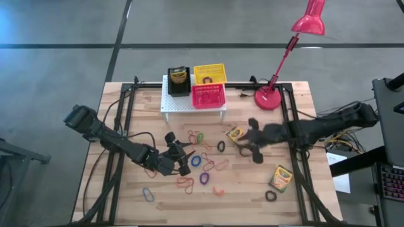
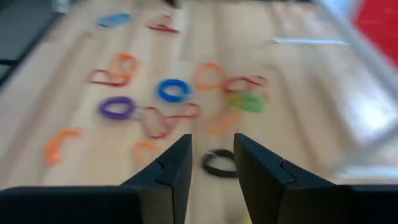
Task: Pick & Place Office Desk Supplies
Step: Put the black spring keychain into the yellow bin on the shelf
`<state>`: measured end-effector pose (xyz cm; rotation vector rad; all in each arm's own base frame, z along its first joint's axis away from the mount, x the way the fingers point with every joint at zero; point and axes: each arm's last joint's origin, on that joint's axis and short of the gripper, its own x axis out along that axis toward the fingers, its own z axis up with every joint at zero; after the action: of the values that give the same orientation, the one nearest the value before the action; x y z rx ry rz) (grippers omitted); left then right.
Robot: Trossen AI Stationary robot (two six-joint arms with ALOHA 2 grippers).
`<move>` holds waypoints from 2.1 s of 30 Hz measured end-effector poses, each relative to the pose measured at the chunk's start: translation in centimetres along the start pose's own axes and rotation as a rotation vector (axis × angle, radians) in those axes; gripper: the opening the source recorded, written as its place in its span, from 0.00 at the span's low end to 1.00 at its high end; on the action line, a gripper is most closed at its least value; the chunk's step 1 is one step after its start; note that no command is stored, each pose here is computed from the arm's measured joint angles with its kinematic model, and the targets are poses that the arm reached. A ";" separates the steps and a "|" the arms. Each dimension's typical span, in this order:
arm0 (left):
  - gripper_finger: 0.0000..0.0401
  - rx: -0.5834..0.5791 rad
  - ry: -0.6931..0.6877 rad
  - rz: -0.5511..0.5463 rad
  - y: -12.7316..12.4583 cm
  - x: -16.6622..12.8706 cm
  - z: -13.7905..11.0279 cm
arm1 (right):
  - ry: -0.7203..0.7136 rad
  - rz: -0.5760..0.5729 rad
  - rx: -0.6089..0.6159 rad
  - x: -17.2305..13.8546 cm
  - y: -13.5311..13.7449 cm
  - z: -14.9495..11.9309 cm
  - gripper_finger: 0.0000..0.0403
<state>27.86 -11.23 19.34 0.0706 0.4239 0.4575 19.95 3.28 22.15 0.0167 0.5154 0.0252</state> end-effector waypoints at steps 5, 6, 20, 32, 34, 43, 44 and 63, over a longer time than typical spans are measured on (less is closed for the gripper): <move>0.41 -0.005 -0.001 -0.004 0.0 0.0 0.0 | -0.020 0.038 0.034 0.7 1.3 -2.7 0.25; 0.41 -0.005 -0.001 -0.004 0.0 0.0 0.0 | -0.002 0.039 0.051 0.8 1.4 -3.2 0.24; 0.41 -0.012 0.003 -0.011 0.1 0.2 0.1 | 0.205 -0.154 0.239 1.3 -1.6 -4.5 0.40; 0.41 -0.062 0.006 -0.087 0.1 2.0 0.1 | 0.197 -0.070 0.082 5.3 -2.3 -4.2 0.66; 0.41 -0.060 0.010 -0.082 -0.1 2.5 -0.3 | 0.198 -0.063 0.027 6.6 -2.2 -4.2 0.66; 0.41 -0.047 0.034 -0.099 -1.0 3.8 -1.8 | 0.317 -0.011 -0.161 12.0 -1.9 -3.2 0.54; 0.41 -0.046 0.035 -0.099 -1.0 3.8 -1.8 | 0.350 -0.001 -0.169 12.4 -1.9 -3.3 0.52; 0.41 -0.052 0.031 -0.103 -1.0 3.8 -1.7 | 0.494 0.183 -0.180 12.7 -1.4 -1.2 0.05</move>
<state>30.68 -10.49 16.13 -0.0086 0.4441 0.3686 30.46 2.29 14.80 -0.1212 1.0028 0.2591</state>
